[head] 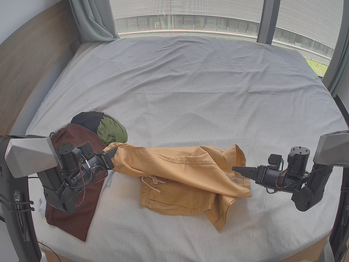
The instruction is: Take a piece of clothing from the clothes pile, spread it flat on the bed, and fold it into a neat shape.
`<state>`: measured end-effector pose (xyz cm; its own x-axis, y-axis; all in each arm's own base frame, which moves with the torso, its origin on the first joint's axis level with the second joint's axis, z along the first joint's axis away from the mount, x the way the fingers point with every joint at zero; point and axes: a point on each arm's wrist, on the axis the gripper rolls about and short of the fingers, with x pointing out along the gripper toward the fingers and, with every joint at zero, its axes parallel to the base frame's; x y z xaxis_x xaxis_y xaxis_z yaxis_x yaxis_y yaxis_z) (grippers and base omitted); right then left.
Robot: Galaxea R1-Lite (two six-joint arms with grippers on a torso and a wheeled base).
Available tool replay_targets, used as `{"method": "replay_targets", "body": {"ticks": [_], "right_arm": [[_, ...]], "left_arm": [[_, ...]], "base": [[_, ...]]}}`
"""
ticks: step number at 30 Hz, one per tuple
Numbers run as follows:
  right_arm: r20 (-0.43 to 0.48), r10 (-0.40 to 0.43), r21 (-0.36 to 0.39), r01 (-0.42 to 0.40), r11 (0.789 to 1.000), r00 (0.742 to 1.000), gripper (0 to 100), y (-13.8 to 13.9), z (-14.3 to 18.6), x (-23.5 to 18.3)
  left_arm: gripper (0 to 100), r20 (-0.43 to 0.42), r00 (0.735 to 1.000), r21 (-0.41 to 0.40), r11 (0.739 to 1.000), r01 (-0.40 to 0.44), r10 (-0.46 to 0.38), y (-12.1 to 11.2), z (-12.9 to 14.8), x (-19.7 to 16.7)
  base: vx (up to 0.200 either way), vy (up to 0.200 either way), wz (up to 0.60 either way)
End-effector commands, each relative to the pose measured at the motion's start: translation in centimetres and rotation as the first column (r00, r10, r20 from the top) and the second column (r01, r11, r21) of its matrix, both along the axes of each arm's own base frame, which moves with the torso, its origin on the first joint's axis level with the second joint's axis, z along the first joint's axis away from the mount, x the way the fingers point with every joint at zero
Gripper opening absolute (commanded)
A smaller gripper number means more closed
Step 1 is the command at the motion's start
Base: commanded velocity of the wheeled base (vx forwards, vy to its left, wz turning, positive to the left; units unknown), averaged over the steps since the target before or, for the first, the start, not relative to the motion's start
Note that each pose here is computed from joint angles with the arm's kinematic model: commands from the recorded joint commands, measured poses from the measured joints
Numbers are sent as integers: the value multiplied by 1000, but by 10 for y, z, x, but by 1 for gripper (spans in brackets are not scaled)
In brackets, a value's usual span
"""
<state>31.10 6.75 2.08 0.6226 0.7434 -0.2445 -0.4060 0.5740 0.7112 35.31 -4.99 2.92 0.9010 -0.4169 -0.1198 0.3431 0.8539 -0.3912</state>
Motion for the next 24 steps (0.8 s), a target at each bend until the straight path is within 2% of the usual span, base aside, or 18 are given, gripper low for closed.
{"method": "replay_targets", "body": {"ticks": [1,8,16,17,24], "right_arm": [[-10,-27,-15,26,1000,1000,100,4,-23,14],[16,-24,-18,25,1000,1000,100,11,-43,36],[75,12,-5,-11,1000,997,100,27,-44,45],[90,20,-1,-20,1000,996,0,31,-46,46],[93,23,4,-24,1000,995,0,31,-42,45]], "left_arm": [[0,0,1000,0,1000,31,-31,-11,1,-3],[0,13,999,-3,999,46,-46,-16,6,-5],[0,14,998,-8,998,55,-54,-20,8,-6],[0,13,998,-7,998,55,-54,-20,7,-6],[0,10,998,-7,998,59,-59,-21,6,-6]], "base": [[0,0,0],[0,0,0],[0,0,0],[0,0,0],[0,0,0]]}}
